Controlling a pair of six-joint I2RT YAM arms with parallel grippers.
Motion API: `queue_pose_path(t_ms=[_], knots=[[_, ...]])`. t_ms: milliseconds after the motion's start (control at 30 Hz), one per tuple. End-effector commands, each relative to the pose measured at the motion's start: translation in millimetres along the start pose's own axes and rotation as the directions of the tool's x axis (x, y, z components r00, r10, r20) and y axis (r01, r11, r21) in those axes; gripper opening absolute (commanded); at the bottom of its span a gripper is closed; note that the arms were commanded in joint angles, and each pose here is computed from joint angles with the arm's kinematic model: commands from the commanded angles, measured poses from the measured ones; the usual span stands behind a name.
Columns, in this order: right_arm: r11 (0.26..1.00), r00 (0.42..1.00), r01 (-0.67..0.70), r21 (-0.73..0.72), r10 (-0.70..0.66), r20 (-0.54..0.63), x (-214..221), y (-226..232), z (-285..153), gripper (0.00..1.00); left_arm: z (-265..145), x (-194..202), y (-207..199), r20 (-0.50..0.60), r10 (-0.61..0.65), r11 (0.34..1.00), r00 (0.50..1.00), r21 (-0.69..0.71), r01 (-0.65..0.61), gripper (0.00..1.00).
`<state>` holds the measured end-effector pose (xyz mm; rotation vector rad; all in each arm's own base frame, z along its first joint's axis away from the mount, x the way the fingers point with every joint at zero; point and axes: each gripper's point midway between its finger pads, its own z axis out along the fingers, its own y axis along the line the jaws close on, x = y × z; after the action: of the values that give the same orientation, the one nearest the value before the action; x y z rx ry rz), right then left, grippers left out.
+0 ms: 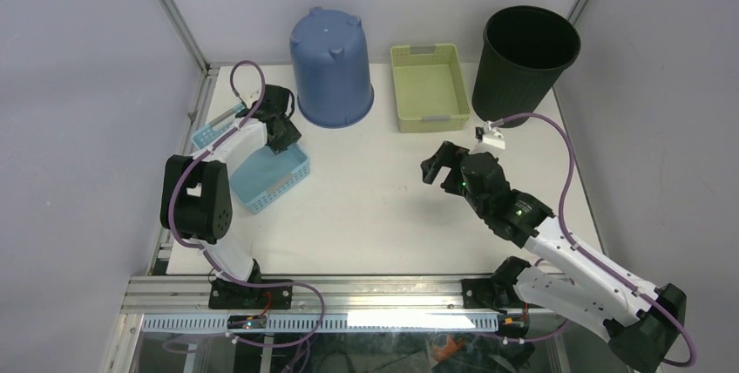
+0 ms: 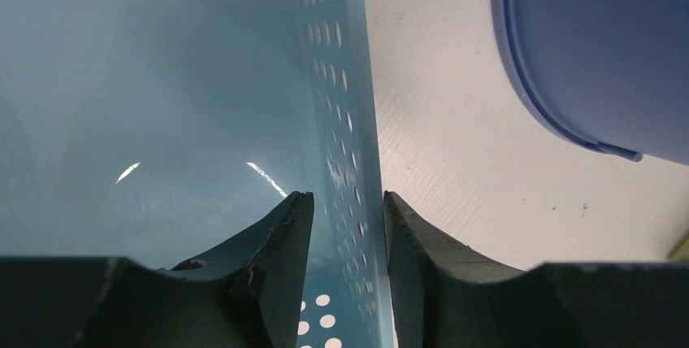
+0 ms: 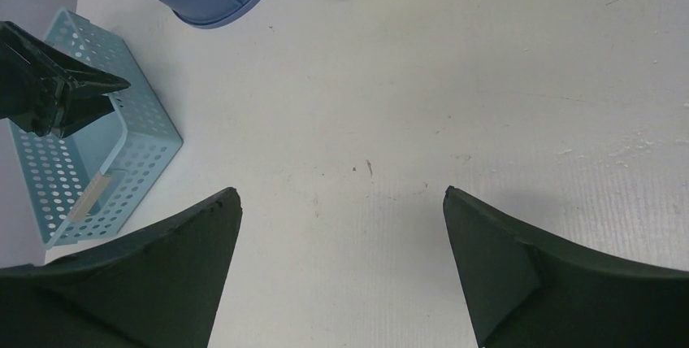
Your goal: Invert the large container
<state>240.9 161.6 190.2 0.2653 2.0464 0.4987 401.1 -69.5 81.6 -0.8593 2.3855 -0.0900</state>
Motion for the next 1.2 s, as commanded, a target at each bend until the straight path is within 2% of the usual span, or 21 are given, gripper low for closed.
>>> queue_pose_path(t_ms=[0,200,300,400,533,600,733,833,867,1000,1067,1167], knots=[[0.999,0.998,-0.034,-0.016,0.035,0.051,-17,10,0,0.99,-3,-3,-1,0.026,0.0,1.0,1.0,0.022,-0.001,0.36],[0.999,0.997,-0.036,-0.007,0.037,0.062,-17,5,-2,1.0,-16,-4,-4,0.024,0.047,0.997,0.999,0.058,-0.049,0.13],[0.999,0.997,-0.036,0.004,0.035,0.073,-19,3,-3,0.99,-34,-1,-13,-0.003,0.057,0.991,0.998,0.119,-0.057,0.08],[0.999,0.996,-0.032,0.031,0.029,0.088,-25,-2,-6,0.99,-73,6,-32,-0.017,0.082,0.968,0.996,0.239,-0.075,0.02],[0.997,0.995,0.025,0.067,-0.031,0.091,-36,-5,-13,0.99,-132,14,-48,0.007,0.152,0.908,0.988,0.394,-0.143,0.0],[0.993,0.993,0.088,0.08,-0.094,0.074,-42,-2,-16,0.99,-153,23,-52,-0.026,0.196,0.873,0.98,0.46,-0.163,0.0],[0.974,0.984,0.143,0.178,-0.159,0.082,-66,-11,-24,0.99,-212,55,-81,-0.131,0.304,0.711,0.944,0.69,-0.133,0.0],[0.97,0.984,0.11,0.216,-0.136,0.111,-89,-21,-34,0.99,-266,86,-110,-0.165,0.39,0.53,0.906,0.845,-0.074,0.0],[0.972,0.985,0.089,0.219,-0.119,0.125,-97,-25,-37,0.99,-287,90,-122,-0.147,0.401,0.45,0.904,0.891,-0.055,0.0],[0.981,0.981,0.038,0.191,-0.074,0.182,-126,-27,-52,0.99,-353,111,-153,-0.155,0.442,0.209,0.884,0.976,0.067,0.0],[0.981,0.976,0.032,0.189,-0.071,0.205,-136,-26,-59,0.99,-369,124,-161,-0.184,0.473,0.132,0.862,0.982,0.137,0.0],[0.983,0.971,0.027,0.181,-0.069,0.227,-145,-24,-69,0.99,-378,141,-167,-0.244,0.506,0.066,0.827,0.967,0.245,0.0]])
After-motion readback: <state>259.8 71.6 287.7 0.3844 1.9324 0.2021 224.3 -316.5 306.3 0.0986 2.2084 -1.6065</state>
